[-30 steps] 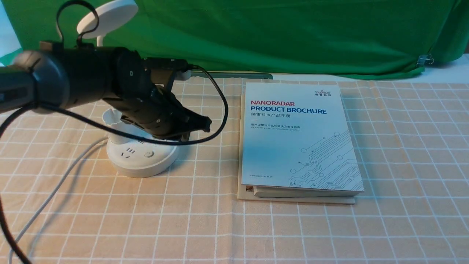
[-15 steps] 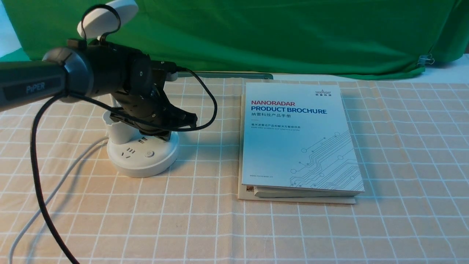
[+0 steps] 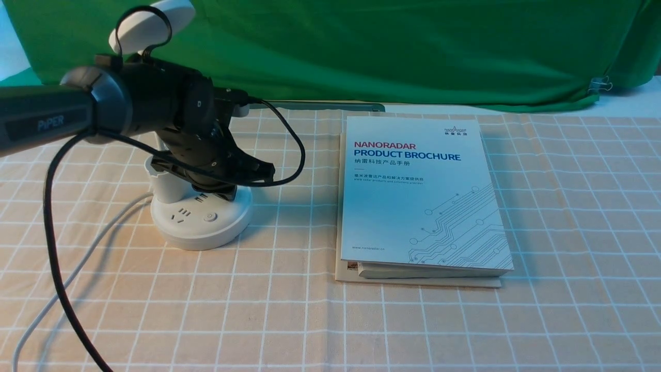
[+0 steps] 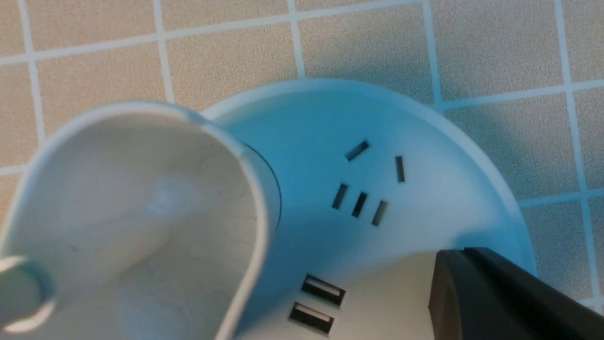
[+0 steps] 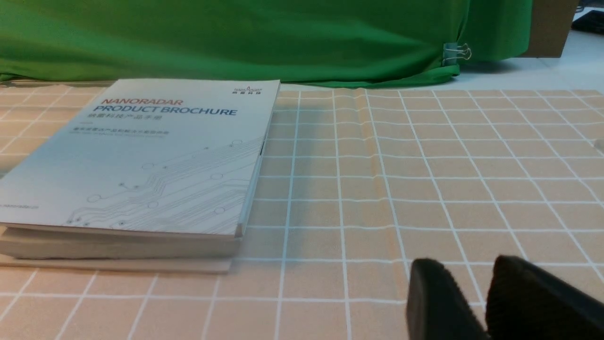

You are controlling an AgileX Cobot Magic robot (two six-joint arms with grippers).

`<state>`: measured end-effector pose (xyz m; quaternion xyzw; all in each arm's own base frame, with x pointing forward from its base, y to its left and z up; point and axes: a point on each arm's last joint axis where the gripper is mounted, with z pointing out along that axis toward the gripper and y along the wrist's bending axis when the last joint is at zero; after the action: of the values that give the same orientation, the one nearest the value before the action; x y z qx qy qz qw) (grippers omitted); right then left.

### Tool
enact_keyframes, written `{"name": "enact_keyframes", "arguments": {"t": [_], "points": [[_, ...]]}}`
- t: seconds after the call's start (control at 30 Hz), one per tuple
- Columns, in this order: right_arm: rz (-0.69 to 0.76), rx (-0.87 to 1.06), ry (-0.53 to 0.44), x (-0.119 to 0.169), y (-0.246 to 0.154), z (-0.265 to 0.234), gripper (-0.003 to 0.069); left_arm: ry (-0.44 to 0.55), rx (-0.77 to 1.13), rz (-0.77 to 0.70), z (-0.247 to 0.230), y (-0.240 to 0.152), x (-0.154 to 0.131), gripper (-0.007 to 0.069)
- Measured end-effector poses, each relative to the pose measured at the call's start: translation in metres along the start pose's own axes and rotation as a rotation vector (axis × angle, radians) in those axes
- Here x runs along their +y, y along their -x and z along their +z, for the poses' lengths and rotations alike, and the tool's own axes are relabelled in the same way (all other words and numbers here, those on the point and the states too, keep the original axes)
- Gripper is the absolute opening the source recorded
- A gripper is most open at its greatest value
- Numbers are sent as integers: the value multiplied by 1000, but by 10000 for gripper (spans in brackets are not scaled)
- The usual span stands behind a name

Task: Turn on the table lamp on the light coffee tablecloth with your hand.
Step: 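Press the power button on the lamp base to turn the lamp on with the left gripper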

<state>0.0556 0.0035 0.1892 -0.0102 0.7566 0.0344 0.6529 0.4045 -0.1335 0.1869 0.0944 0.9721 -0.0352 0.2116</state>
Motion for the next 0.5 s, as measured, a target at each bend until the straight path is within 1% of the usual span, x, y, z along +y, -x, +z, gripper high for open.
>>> {"name": "enact_keyframes", "arguments": {"t": [0.5], "points": [[0, 1, 0, 0, 0, 0, 238, -1, 29, -2, 7, -1, 0, -1]]}}
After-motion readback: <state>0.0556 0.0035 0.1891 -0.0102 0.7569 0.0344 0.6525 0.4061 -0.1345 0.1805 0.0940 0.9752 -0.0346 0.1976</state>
